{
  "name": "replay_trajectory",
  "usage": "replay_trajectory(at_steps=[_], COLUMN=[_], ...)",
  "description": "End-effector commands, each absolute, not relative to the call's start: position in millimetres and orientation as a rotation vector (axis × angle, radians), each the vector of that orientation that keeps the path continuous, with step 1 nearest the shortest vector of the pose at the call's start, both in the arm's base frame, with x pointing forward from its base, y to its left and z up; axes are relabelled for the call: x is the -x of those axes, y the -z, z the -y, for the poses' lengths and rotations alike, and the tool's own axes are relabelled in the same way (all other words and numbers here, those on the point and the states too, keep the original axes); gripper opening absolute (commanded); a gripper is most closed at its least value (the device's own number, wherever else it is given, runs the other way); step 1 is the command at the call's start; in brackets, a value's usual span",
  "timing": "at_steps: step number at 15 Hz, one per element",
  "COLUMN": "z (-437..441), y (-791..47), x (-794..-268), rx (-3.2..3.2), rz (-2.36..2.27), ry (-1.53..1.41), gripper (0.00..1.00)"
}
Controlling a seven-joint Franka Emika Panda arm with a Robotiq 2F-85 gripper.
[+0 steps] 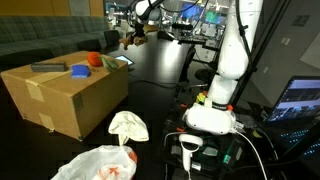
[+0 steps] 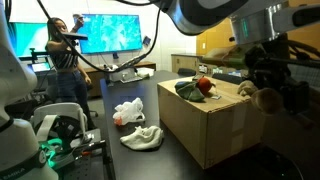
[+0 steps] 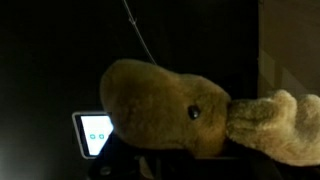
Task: Pick up all the objects from the table and put them on the box, then pick up all the objects from the box and put them on the table
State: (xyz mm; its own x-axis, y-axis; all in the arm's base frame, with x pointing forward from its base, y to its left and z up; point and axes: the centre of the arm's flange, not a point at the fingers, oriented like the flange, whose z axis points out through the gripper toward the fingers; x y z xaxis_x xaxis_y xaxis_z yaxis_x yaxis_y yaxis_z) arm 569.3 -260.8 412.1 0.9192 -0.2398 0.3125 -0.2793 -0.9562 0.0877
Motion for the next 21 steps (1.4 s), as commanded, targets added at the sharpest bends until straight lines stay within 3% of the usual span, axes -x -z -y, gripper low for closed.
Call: replay_trajectory(at_steps=[1,6,21], z=[261,244,1], y=[-439,-440,-450], x=[-640,-705,-721], rx=[-2.905,-2.889,-2.934], rz=[0.298,0.071,-0.731], ry=[-0.51,-0.531,-0.419], gripper=[0.04,0.05,0.04])
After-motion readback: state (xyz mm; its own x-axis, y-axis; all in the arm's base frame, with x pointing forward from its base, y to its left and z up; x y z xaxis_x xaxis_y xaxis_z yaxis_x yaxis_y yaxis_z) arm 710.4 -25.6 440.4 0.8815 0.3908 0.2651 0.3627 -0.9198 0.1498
